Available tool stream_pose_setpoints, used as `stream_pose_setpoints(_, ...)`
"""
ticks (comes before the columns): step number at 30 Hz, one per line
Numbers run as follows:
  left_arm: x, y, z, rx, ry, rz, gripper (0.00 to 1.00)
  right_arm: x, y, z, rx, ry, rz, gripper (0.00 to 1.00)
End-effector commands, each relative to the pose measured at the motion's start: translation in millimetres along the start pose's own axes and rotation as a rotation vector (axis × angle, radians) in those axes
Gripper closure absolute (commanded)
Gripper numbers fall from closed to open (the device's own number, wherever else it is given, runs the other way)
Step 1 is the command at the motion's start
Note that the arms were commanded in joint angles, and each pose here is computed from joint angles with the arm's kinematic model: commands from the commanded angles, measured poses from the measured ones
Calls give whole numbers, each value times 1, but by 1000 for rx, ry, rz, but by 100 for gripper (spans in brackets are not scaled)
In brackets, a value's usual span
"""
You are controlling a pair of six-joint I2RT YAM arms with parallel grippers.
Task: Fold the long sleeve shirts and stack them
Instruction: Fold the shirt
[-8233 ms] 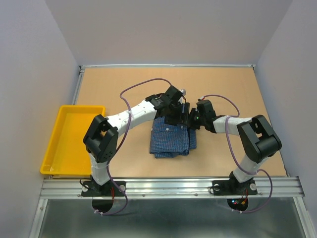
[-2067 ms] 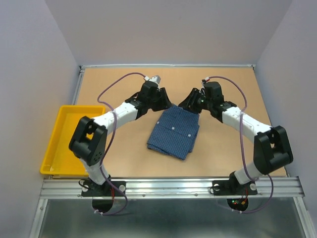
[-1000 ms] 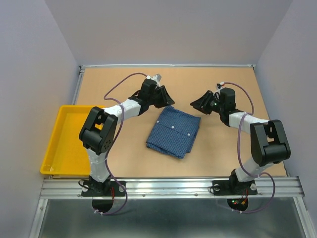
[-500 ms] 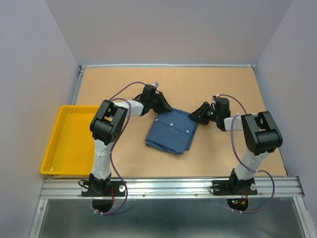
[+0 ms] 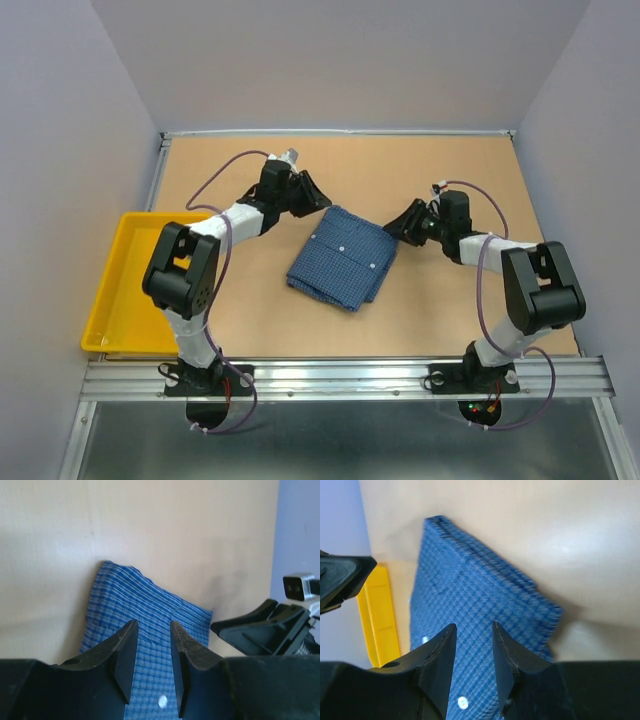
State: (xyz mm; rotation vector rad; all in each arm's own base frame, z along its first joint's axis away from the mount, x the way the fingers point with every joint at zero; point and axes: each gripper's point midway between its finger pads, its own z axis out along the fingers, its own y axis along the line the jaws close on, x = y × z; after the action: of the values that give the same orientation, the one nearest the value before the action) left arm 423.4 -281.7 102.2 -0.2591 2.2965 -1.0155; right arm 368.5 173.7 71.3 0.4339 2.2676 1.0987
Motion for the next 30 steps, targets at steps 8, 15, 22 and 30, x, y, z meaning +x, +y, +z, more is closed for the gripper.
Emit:
stream_pose_setpoints(8, 84, 23, -68, -62, 82, 82, 59, 68, 116, -10, -254, 106, -94, 59)
stream_pose_setpoints(15, 118, 66, -63, -143, 139, 7, 62, 107, 19, 3, -29, 132, -7, 60)
stream_pose_setpoints(22, 132, 67, -82, -145, 150, -52, 62, 84, -30, 14, 97, 125, -51, 60)
stream_pose_setpoints(30, 164, 11, -106, 10, 185, 70, 61, -25, 13, 33, 132, -3, -291, 59)
